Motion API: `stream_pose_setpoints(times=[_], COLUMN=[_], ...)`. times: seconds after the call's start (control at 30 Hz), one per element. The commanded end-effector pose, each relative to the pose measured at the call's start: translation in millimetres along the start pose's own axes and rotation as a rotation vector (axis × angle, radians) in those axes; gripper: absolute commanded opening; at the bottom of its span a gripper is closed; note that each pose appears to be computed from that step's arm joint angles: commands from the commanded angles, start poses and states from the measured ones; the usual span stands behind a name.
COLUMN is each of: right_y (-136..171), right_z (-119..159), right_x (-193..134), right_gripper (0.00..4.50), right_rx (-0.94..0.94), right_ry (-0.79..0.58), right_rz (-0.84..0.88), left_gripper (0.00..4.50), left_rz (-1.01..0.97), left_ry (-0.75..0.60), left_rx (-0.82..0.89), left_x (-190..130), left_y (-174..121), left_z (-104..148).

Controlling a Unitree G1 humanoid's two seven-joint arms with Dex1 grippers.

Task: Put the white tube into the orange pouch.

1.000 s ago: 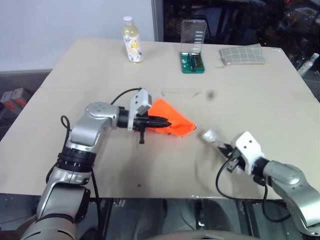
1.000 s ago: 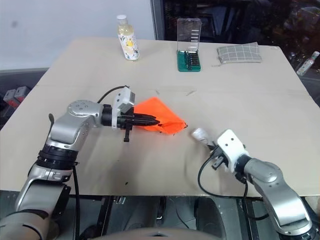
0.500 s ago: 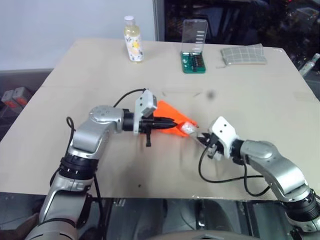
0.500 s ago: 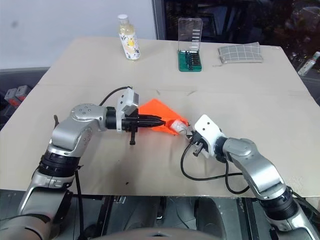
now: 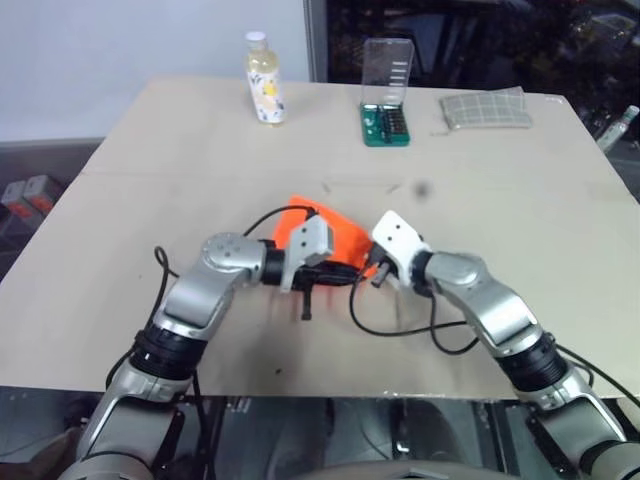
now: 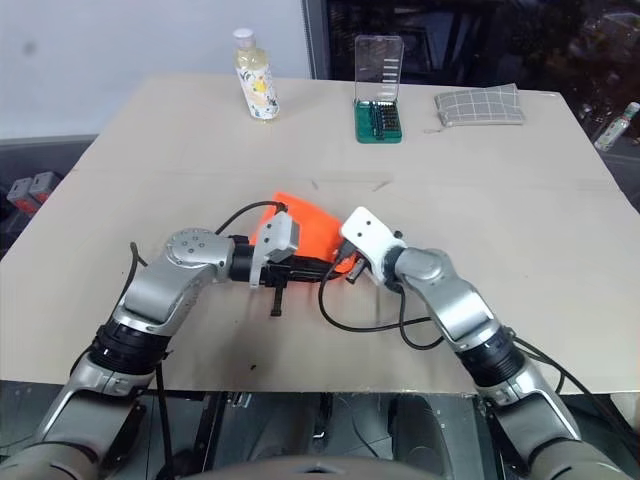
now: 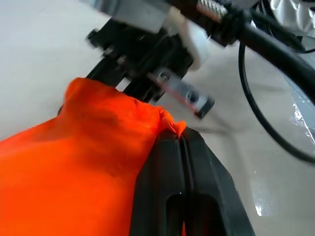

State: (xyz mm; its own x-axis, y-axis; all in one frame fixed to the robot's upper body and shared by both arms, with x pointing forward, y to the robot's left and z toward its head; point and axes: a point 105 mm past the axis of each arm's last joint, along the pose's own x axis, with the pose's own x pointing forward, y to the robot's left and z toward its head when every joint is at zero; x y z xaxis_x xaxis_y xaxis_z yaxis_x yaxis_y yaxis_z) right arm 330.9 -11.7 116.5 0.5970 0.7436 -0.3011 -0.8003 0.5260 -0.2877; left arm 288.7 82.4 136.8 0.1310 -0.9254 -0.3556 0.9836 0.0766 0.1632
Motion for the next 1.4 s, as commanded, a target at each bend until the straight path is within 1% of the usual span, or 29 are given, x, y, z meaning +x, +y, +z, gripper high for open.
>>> stream_pose_setpoints(times=[0.03,0.1,0.17,0.2,0.27,0.37,0.47,0.53,0.63,0.7,0.77,0.83,0.9,0.97,1.03,1.1,1.17,1.23,1.3,1.33,1.37,1.4], right_y=[-2,-5,-15,-17,-22,-19,-15,-23,-35,-38,-36,-35,-32,-29,-22,-8,3,5,2,-2,-5,-7], right_z=[17,16,18,19,25,30,26,13,-9,-29,-35,-36,-36,-29,-19,-1,8,9,6,4,3,1], right_x=[9,6,-9,-20,-41,-70,-84,-86,-81,-73,-68,-61,-52,-42,-32,-20,-12,-9,-12,-15,-17,-21], right_gripper=[0.93,1.81,2.8,3.12,3.12,3.12,3.12,3.12,3.12,3.12,3.12,3.12,3.12,3.12,3.12,3.12,3.12,2.61,1.92,1.23,0.77,0.46], right_rx=[0.02,0.013,0.001,-0.002,0.014,0.039,0.073,0.084,-0.011,-0.041,-0.06,-0.093,-0.128,-0.12,-0.141,-0.173,-0.204,-0.229,-0.241,-0.244,-0.251,-0.263], right_ry=[-0.11,-0.132,-0.149,-0.158,-0.188,-0.214,-0.204,-0.162,-0.054,0.028,0.053,0.062,0.059,0.027,-0.005,-0.059,-0.078,-0.068,-0.054,-0.047,-0.039,-0.033], right_rz=[0.025,0.015,-0.032,-0.037,-0.049,-0.025,-0.013,-0.071,-0.147,-0.159,-0.149,-0.152,-0.143,-0.132,-0.1,-0.027,0.03,0.049,0.05,0.037,0.024,0.015], left_gripper=[0.0,0.0,0.0,0.0,0.0,0.0,0.0,0.0,0.0,0.0,0.0,0.0,0.0,0.0,0.0,0.0,0.0,0.0,0.0,0.0,0.0,0.0], left_rz=[0.0,0.027,0.092,0.116,0.172,0.203,0.203,0.178,0.146,0.109,0.097,0.09,0.079,0.07,0.064,0.067,0.074,0.085,0.096,0.102,0.106,0.109], left_ry=[-0.016,-0.023,-0.042,-0.1,-0.162,-0.217,-0.272,-0.325,-0.381,-0.357,-0.343,-0.337,-0.326,-0.314,-0.301,-0.283,-0.281,-0.286,-0.288,-0.288,-0.287,-0.287], left_rx=[0.03,0.009,-0.032,-0.045,-0.061,-0.103,-0.136,-0.163,-0.192,-0.181,-0.173,-0.166,-0.157,-0.147,-0.129,-0.105,-0.098,-0.098,-0.099,-0.099,-0.1,-0.102], left_x=[-5,-9,-17,-22,-31,-41,-47,-50,-54,-53,-52,-50,-47,-44,-41,-36,-34,-34,-34,-35,-35,-36], left_y=[0,5,16,21,31,39,43,43,43,38,35,32,28,25,21,19,18,19,20,21,21,21], left_z=[5,3,2,5,7,7,12,20,30,30,29,29,29,29,28,28,27,28,28,28,27,27])
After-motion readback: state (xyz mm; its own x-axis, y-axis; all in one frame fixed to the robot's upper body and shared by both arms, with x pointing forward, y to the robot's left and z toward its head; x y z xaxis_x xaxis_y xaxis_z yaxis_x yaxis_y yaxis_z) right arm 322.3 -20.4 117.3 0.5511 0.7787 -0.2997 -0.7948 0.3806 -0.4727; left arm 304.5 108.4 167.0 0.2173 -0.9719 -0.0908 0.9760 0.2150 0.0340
